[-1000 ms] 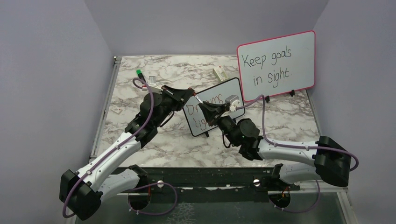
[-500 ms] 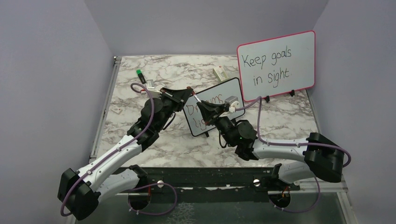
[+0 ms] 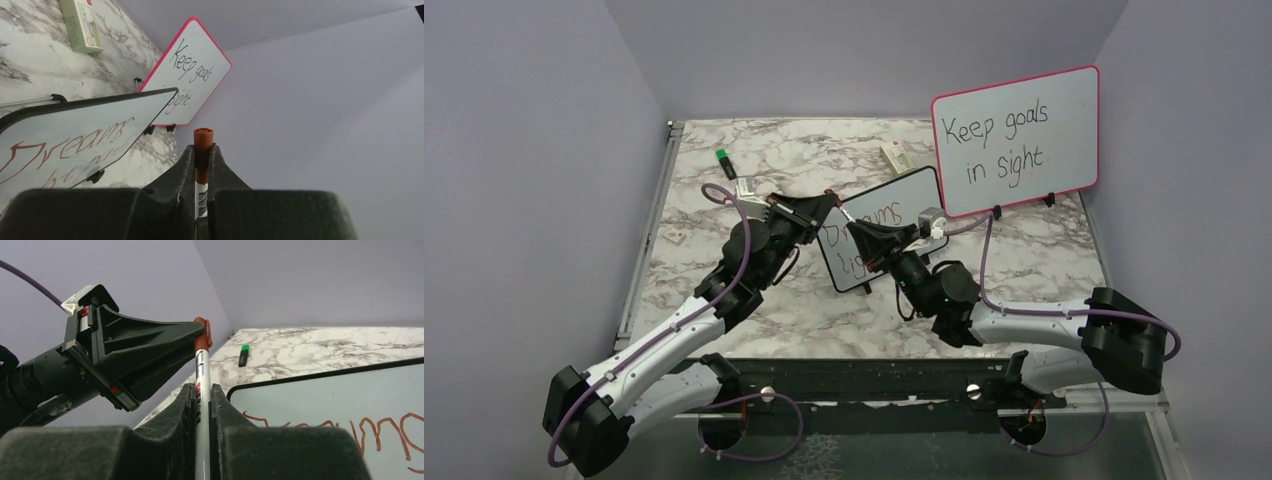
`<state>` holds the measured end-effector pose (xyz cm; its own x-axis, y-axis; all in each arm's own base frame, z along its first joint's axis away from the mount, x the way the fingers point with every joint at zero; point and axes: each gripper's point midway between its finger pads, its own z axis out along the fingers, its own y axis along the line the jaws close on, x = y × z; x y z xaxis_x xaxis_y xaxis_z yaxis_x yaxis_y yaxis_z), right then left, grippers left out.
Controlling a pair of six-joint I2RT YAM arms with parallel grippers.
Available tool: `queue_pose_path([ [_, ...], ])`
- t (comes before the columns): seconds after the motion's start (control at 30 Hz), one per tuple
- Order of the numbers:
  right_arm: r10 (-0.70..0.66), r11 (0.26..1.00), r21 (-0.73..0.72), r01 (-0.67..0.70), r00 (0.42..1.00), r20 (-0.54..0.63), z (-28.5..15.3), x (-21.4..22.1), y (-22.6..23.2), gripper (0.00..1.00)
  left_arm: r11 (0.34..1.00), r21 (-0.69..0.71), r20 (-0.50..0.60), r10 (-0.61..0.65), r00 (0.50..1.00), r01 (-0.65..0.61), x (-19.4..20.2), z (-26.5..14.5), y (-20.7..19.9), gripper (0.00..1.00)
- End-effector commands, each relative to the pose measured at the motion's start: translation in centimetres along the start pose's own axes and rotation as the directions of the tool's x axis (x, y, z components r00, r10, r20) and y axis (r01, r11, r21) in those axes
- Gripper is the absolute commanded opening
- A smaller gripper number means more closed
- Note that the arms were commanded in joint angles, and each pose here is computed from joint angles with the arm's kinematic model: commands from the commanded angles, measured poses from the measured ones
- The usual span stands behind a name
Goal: Write a sentence on the whiteboard
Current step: Close the pen cap, then place the whiteboard marker at the center of the board.
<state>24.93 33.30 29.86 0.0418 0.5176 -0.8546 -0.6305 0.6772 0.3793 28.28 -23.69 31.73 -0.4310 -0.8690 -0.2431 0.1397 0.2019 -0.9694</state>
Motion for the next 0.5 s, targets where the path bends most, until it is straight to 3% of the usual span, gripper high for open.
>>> queue_pose_path([
  [0.0, -0.036, 0.992, 0.118, 0.037, 0.999, -0.009, -1.0, -1.3, -3.0, 0.01, 0.995, -0.041, -0.133, 0.085, 0.988, -0.091, 2.8, -2.5, 1.0, 0.02],
  [0.17, -0.108, 0.97, 0.205, 0.128, 0.988, -0.108, -4.3, -1.2, -5.9, 0.01, 0.97, -0.119, -0.071, 0.203, 0.977, -0.211, 0.8, -3.8, 2.9, 0.41],
  [0.27, -0.148, 0.959, 0.208, 0.193, 0.966, -0.213, -6.5, -0.4, -7.1, 0.01, 0.943, -0.169, -0.042, 0.284, 0.958, -0.287, -0.5, -4.9, 4.1, 0.58],
  [0.47, -0.056, 0.939, 0.302, 0.164, 0.94, -0.335, -11.6, 0.8, -9.9, 0.01, 0.824, -0.258, -0.028, 0.515, 0.857, -0.504, -3.6, -7.8, 5.7, 0.9],
])
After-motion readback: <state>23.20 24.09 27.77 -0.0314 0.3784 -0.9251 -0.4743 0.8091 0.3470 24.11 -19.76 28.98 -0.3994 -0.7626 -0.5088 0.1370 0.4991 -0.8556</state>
